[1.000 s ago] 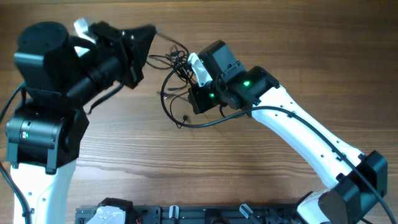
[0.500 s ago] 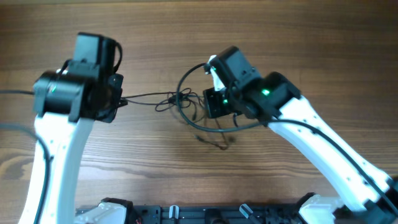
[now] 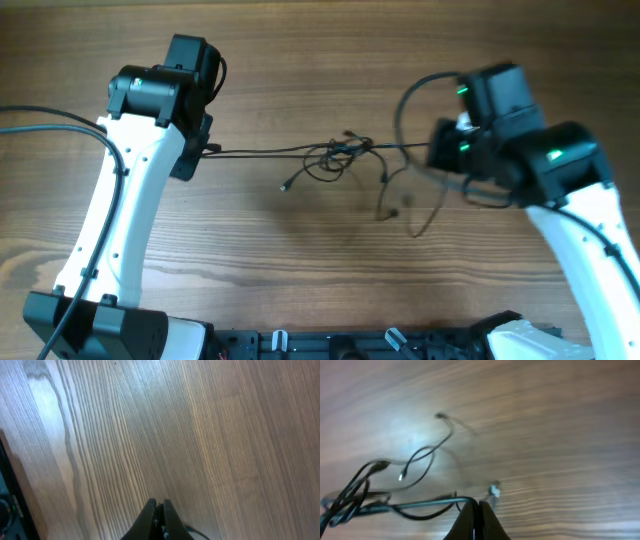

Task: Untangle cables
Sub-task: 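Release the cables and move both grippers outward to the sides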

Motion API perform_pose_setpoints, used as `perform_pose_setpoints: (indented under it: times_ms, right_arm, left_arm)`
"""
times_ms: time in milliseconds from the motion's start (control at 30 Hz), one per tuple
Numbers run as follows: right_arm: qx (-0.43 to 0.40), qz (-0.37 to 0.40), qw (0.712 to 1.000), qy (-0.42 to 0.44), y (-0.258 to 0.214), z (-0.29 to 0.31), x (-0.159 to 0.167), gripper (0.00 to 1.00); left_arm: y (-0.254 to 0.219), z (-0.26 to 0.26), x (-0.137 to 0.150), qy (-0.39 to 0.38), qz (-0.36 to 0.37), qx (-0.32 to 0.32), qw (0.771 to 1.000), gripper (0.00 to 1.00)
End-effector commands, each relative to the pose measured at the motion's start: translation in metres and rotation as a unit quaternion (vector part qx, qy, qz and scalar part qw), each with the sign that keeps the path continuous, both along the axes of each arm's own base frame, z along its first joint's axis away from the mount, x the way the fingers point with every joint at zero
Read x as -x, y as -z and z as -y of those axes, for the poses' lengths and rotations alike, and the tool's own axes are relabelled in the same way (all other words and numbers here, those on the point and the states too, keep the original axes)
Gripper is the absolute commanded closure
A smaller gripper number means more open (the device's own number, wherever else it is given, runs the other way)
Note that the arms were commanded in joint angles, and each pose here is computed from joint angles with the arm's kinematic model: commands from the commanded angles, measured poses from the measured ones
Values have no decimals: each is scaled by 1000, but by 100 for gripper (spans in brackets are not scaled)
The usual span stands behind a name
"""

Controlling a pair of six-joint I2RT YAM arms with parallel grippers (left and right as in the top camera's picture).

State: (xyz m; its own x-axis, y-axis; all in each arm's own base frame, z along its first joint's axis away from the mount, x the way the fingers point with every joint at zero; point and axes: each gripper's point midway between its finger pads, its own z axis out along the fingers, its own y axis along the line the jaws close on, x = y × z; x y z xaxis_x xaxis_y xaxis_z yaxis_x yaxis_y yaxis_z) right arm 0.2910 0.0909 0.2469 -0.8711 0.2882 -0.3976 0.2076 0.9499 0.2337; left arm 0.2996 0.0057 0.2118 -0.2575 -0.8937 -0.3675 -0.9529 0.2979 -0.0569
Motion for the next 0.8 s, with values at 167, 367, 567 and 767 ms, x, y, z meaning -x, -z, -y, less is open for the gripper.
perform_pose_setpoints:
  times_ms: [167, 367, 567, 767]
  right_arm:
    - [-11, -2, 982, 190, -3, 116, -4, 96]
    - [-40, -12, 965, 260, 2, 166, 4, 96]
    - [-74, -11, 955, 288, 5, 184, 2, 96]
    - [-96, -18, 969, 229, 10, 170, -6, 86]
  left_arm:
    - [-9, -55, 6, -58, -5, -67, 996, 96]
    - [-8, -80, 13, -101, -10, -66, 993, 96]
    - [-4, -85, 16, -136, -7, -33, 990, 96]
    - [3, -62, -1, -77, 4, 18, 997, 96]
